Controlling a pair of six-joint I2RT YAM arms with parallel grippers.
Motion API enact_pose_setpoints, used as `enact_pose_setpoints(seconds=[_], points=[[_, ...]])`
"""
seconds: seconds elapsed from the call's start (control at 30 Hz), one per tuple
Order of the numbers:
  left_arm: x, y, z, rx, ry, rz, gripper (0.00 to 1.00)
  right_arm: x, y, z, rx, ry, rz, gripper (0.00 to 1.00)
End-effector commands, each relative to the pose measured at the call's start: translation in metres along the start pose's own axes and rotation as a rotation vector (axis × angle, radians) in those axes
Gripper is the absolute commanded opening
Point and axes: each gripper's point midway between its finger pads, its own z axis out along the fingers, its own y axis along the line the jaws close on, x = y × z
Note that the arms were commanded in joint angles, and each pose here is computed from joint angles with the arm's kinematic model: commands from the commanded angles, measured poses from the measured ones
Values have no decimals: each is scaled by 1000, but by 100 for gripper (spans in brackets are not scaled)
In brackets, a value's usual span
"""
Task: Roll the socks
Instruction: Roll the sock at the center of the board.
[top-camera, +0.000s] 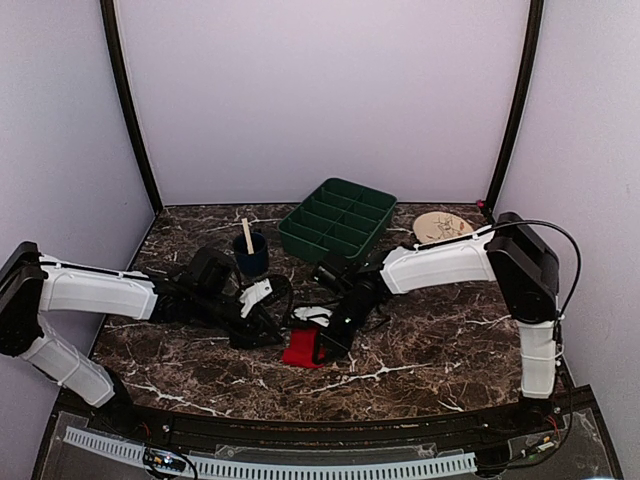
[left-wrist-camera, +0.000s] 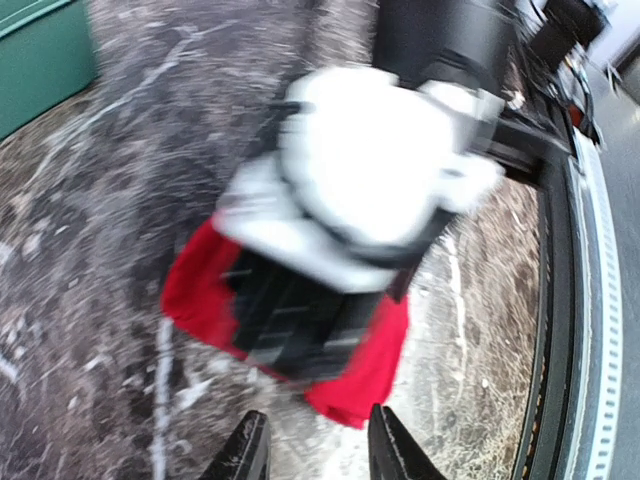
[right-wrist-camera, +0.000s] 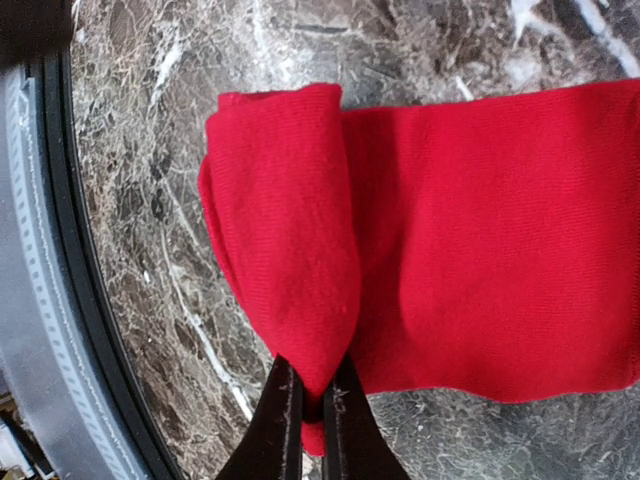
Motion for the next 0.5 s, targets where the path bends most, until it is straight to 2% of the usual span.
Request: enact_pose_setpoints(seconds=[0.0,0.47], points=[[-3,-20,2,17,-7,130,37,1,11,-2,-110,22,41,0],[15,-45,28,105,124,222,40,8,14,-1,-167,43,69,0]])
